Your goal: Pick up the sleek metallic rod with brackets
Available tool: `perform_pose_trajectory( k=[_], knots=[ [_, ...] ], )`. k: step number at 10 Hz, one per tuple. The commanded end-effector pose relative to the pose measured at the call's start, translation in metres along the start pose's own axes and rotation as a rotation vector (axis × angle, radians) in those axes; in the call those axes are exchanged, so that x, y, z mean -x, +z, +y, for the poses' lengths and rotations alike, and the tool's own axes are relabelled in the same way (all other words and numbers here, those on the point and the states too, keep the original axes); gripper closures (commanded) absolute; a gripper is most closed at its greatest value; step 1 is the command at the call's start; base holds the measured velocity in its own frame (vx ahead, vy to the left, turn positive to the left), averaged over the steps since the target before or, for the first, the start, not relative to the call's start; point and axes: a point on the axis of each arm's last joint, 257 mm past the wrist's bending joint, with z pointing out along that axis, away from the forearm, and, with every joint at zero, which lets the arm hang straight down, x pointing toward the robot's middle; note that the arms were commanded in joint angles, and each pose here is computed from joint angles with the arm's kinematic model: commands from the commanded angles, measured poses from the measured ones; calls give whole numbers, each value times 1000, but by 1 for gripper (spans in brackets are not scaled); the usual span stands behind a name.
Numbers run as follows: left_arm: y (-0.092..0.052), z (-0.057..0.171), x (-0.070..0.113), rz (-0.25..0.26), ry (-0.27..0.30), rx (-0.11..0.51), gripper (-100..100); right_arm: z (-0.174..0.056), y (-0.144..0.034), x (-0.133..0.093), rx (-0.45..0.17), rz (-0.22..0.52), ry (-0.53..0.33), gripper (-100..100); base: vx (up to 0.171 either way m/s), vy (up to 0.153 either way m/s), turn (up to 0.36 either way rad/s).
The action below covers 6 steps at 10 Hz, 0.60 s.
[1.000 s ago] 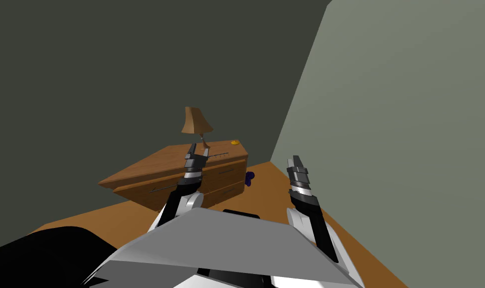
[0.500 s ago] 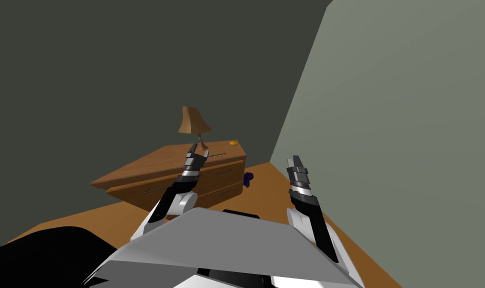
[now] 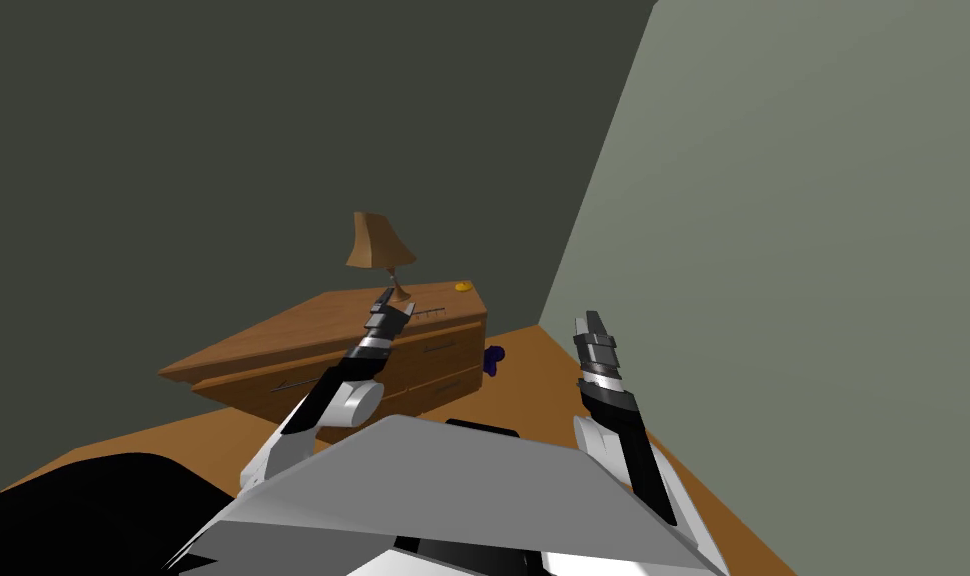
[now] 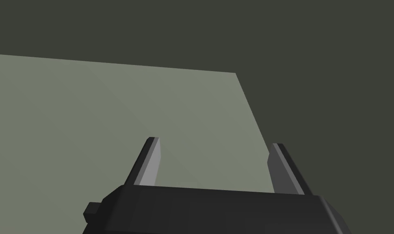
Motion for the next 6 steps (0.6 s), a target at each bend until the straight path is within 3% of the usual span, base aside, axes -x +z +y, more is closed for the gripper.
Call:
perform_pose_trajectory(
  k=[1,6],
  knots=[
    [2,6,5,-5,-2,32,-100,0,0,0,0,0,0,0,24,-46,6],
    [7,21,37,-26,-12,144,-100,0,0,0,0,0,0,0,38,-66,3]
  ],
)
